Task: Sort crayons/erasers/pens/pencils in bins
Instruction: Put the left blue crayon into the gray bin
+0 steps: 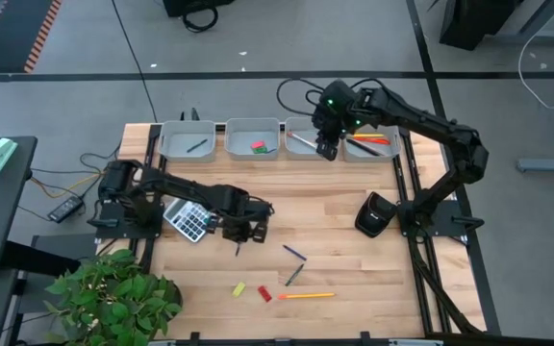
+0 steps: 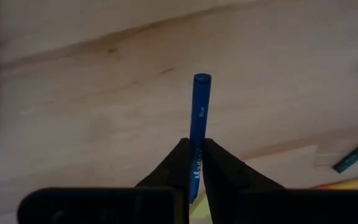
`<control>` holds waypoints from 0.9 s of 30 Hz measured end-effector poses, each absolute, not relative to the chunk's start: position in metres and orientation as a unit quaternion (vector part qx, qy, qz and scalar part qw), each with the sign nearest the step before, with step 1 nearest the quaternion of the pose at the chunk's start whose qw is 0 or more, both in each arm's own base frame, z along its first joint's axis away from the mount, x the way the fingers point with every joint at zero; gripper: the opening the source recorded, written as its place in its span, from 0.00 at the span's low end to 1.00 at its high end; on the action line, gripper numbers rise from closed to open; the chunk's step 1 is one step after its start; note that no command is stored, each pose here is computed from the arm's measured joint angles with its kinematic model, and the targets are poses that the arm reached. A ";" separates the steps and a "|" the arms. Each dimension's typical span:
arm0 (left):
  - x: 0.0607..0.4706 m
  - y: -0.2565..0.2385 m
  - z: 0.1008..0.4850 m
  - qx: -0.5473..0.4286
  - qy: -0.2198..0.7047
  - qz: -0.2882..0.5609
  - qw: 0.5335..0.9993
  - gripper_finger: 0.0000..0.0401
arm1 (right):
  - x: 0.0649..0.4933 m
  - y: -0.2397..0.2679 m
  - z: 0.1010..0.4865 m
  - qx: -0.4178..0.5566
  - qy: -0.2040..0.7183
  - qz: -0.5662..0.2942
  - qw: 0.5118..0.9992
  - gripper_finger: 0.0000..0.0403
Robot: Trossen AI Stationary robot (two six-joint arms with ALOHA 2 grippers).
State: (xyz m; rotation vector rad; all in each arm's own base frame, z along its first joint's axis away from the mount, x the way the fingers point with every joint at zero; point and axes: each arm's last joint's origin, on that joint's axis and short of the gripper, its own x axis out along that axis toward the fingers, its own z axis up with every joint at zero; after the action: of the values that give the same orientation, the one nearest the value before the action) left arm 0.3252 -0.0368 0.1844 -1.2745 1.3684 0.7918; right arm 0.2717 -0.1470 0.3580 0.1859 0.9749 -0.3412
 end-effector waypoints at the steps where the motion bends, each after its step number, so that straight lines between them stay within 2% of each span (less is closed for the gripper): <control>1: 0.324 -0.035 0.187 -0.534 0.571 0.332 0.527 0.09 | 0.272 -0.150 0.359 0.090 0.459 -0.168 0.868 0.31; 6: 0.318 -0.023 0.200 -0.540 0.559 0.339 0.530 0.11 | 0.266 -0.163 0.360 0.098 0.446 -0.190 0.869 0.31; 13: 0.300 0.000 0.228 -0.540 0.529 0.360 0.548 0.09 | 0.262 -0.183 0.352 0.129 0.413 -0.233 0.871 0.31; 21: 0.267 0.040 0.262 -0.511 0.462 0.425 0.587 0.09 | 0.261 -0.185 0.286 0.206 0.433 -0.255 0.840 0.31; 27: 0.246 0.072 0.278 -0.485 0.442 0.441 0.612 0.08 | 0.258 -0.180 0.237 0.245 0.424 -0.265 0.831 0.31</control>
State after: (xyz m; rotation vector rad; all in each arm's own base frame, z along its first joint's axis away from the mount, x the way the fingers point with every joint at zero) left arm 0.2459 0.0718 0.2782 -1.1197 1.0188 1.0181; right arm 0.2578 -0.1799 0.2370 0.5206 0.8993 -0.5618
